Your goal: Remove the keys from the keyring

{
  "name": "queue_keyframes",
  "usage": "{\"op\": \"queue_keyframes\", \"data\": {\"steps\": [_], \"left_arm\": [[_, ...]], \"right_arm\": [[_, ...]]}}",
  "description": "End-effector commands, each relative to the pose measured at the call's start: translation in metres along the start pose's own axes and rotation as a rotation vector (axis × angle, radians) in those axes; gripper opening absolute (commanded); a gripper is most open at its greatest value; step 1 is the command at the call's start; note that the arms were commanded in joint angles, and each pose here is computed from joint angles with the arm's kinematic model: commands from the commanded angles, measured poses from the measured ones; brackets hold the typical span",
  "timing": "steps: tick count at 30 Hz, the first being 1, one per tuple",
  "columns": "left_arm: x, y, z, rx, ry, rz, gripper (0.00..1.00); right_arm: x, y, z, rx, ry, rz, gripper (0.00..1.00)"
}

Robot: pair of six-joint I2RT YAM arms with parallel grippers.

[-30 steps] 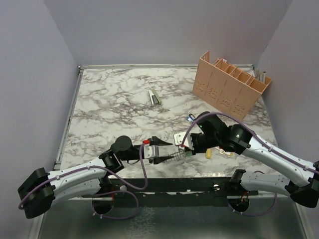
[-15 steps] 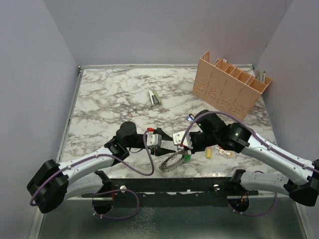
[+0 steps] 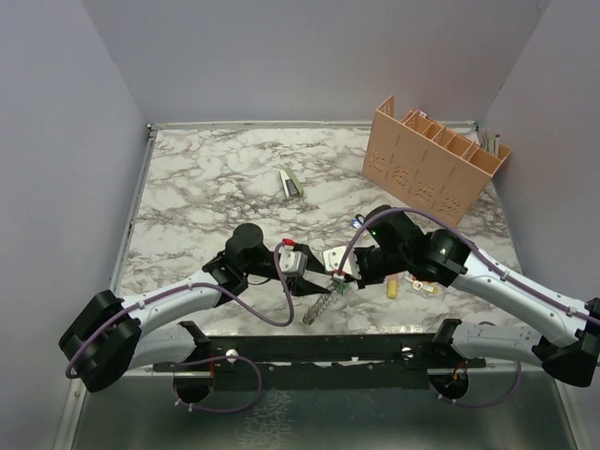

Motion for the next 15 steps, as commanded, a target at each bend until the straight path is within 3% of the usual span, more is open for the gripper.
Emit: {"op": "queue_keyframes", "data": {"steps": [1,7,15], "left_arm": [[-0.0019,0.0024,-0.0089,-0.014,0.003,0.057,0.44],[-0.0031,0.004,-0.0083,-0.012,-0.011,0.079,0.36],[-0.0014,0.0021,-0.0077,-0.011,-0.009,0.059,0.04]], "right_arm": [[-0.0114,-0.0037,-0.0221,-0.081,-0.041,0.025,0.01],[-0.0121,-0.0018,-0.0218,-0.079,-0.04,0.021,0.01],[-0.0132,-0.0039,-0.017,-0.059,-0.036,0.051,0.01]]}}
Point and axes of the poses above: each gripper's point midway between its finger pads, its own y axis out along the fingers, its own x axis along the line the jaws close on, z = x × y, the point moved 3 cm from there along -y, back along the fingers, and after that the axes turned 5 degrees about -y, right-handed, at the moved point
